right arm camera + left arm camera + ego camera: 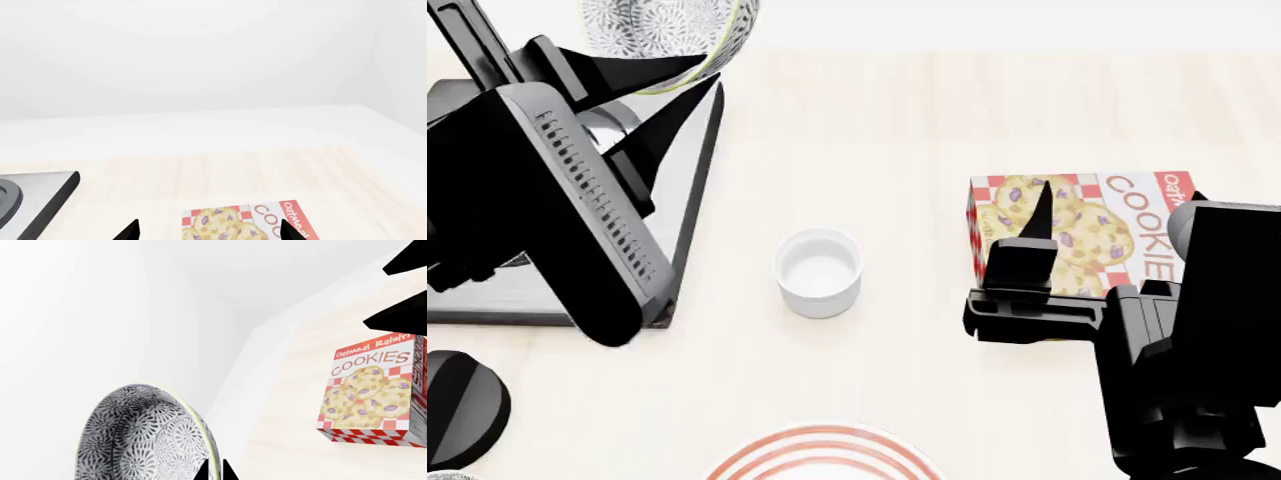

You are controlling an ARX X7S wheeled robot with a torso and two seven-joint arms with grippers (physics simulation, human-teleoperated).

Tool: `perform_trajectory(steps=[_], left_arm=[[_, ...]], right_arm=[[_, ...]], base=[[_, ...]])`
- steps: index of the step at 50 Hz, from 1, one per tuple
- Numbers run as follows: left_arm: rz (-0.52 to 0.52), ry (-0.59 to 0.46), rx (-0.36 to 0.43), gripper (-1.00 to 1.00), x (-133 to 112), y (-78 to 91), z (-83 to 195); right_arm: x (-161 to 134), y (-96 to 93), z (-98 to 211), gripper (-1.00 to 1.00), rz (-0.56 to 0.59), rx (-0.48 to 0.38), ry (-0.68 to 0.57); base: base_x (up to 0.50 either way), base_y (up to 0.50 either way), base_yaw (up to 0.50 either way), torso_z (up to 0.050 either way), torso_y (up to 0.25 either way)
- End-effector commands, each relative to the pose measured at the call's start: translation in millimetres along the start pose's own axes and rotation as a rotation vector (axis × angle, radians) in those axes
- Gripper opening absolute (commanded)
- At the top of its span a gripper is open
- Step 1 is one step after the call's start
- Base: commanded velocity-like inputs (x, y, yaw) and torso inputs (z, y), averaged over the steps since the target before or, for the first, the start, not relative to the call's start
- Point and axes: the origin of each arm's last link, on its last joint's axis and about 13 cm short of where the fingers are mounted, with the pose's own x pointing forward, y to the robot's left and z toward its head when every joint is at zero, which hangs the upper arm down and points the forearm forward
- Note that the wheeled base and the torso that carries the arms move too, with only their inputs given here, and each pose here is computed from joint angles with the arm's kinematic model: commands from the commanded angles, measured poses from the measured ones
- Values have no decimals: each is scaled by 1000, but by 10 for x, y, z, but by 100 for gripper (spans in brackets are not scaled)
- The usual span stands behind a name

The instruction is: Pick the akita bowl on the stove and place it on the plate.

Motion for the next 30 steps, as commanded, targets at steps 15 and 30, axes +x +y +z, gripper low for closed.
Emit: perform_trajectory(steps=[15,30], left_arm=[[-343,-71,199,-100,-350,-120,95],[-562,-60,266,-100,-496,-239,111]], right_arm=[[3,-3,-9,100,1,0,0],[1,-3,-4,100,1,-1,0]], base=[[0,0,0,0,1],[0,0,0,0,0]])
